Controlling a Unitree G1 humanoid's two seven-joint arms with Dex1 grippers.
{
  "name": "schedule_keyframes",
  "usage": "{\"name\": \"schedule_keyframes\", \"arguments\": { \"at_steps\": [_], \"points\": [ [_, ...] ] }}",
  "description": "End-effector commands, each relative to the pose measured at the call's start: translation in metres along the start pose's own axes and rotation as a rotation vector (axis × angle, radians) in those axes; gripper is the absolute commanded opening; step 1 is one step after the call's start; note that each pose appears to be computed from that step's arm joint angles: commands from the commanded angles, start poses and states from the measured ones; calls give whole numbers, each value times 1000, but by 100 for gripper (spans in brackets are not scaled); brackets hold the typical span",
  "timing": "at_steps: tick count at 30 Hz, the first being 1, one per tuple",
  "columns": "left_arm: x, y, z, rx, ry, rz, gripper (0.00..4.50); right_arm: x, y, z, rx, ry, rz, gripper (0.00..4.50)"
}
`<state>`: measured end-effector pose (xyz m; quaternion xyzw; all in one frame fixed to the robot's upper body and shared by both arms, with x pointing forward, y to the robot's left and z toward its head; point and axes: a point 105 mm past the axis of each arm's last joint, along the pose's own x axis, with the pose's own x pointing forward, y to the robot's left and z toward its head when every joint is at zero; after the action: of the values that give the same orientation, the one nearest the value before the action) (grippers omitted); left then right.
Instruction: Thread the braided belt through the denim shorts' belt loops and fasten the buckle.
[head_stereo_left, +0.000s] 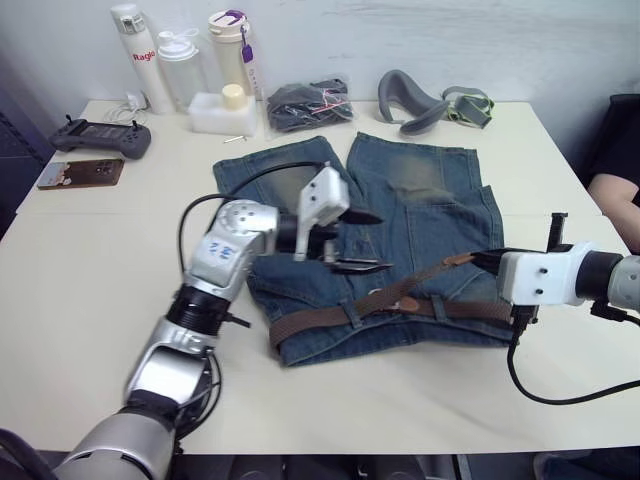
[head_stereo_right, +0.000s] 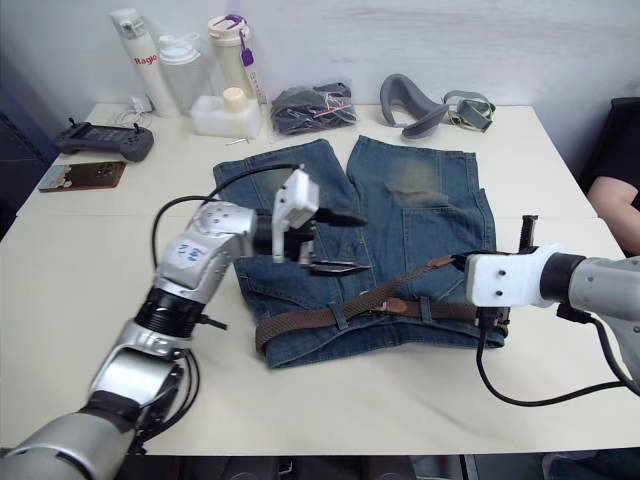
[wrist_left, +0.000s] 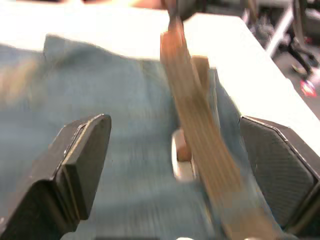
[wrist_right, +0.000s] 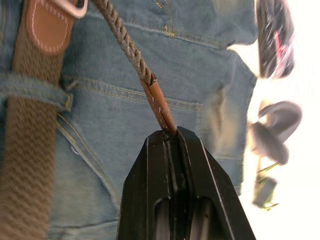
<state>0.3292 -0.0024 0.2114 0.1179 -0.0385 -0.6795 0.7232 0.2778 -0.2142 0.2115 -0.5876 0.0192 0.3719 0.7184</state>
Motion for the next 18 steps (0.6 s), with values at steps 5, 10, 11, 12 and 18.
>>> {"name": "schedule_keyframes", "arguments": {
  "at_steps": [5,10,11,12,18],
  "points": [
    [44,-16,9,10,-9,-10,447,-8,-19,22,137,-38,-59,0],
    [54,-16,2,49,46,18,447,-7,-19,26,160,-45,-63,0],
    [55,-17,0,59,59,14,447,-7,-19,27,166,-48,-65,0],
    [57,-17,-2,66,69,16,422,-7,-19,28,171,-53,-65,0],
    [61,-23,-1,60,62,-2,197,-7,-17,28,177,-52,-64,0]
  ]
}}
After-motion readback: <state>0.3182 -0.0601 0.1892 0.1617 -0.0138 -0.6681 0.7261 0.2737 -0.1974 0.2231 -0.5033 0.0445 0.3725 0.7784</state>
